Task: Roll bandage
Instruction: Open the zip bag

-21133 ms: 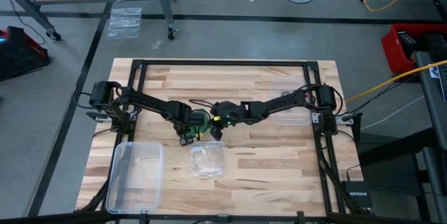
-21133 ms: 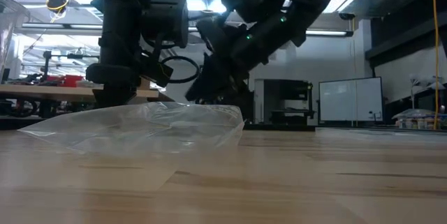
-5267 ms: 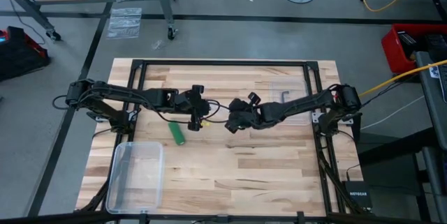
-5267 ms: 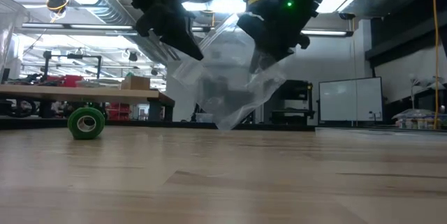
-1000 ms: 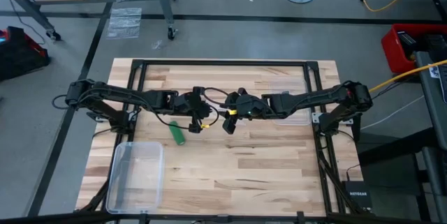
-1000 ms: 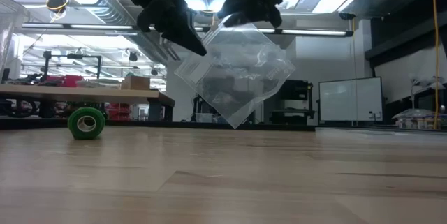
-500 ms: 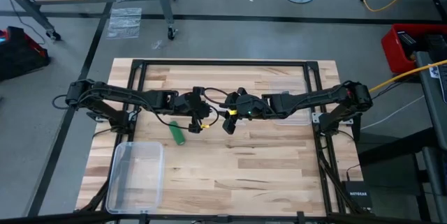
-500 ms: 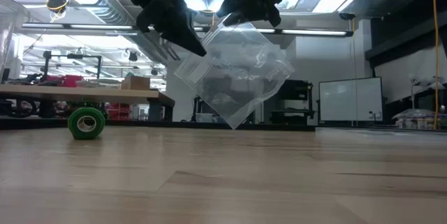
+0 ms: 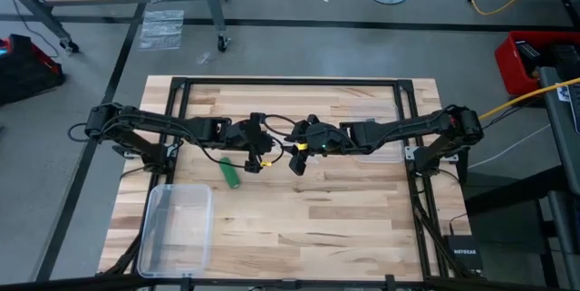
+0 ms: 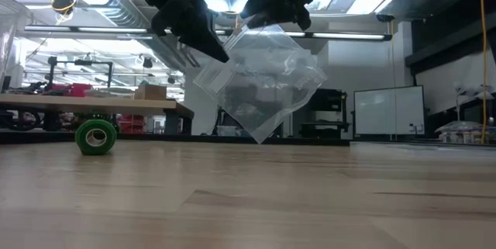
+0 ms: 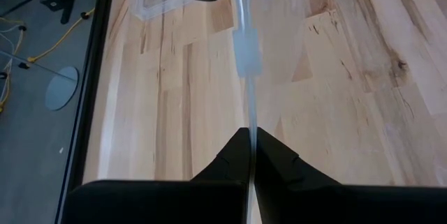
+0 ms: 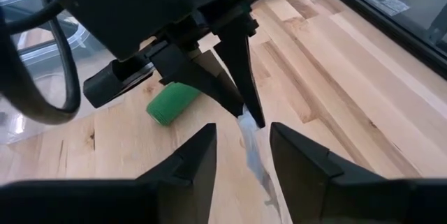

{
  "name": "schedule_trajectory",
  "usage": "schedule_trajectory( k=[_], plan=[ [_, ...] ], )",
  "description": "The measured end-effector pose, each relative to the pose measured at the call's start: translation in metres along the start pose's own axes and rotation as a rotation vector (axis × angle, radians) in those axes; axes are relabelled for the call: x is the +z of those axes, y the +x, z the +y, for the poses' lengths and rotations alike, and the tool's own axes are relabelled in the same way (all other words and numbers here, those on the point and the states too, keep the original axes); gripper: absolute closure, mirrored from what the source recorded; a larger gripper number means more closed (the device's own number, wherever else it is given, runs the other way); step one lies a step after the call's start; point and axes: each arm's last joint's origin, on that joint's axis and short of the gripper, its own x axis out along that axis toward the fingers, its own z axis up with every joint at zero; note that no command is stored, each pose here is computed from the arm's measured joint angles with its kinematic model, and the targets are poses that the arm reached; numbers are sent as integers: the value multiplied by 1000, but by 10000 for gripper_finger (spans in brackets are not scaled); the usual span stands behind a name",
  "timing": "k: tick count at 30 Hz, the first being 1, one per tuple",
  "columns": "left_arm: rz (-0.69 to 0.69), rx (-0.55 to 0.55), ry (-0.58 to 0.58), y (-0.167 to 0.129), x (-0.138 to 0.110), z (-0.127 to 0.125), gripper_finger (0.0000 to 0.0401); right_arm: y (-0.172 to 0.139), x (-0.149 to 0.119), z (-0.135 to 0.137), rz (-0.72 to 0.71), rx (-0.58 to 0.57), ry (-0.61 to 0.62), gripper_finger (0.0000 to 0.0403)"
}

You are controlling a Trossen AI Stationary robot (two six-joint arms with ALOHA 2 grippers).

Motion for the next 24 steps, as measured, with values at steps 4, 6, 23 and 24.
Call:
schedule_trajectory(
  k=[4,6,23,24],
  plan=[
    [0,0,0,0,0,0,401,0,0,0,0,0,0,280],
    [0,0,0,0,0,0,401,0,0,0,0,0,0,291],
    [0,0,0,0,0,0,401,0,0,0,-1,0,0,368],
    [0,0,0,0,0,0,401,0,0,0,0,0,0,374]
  ],
)
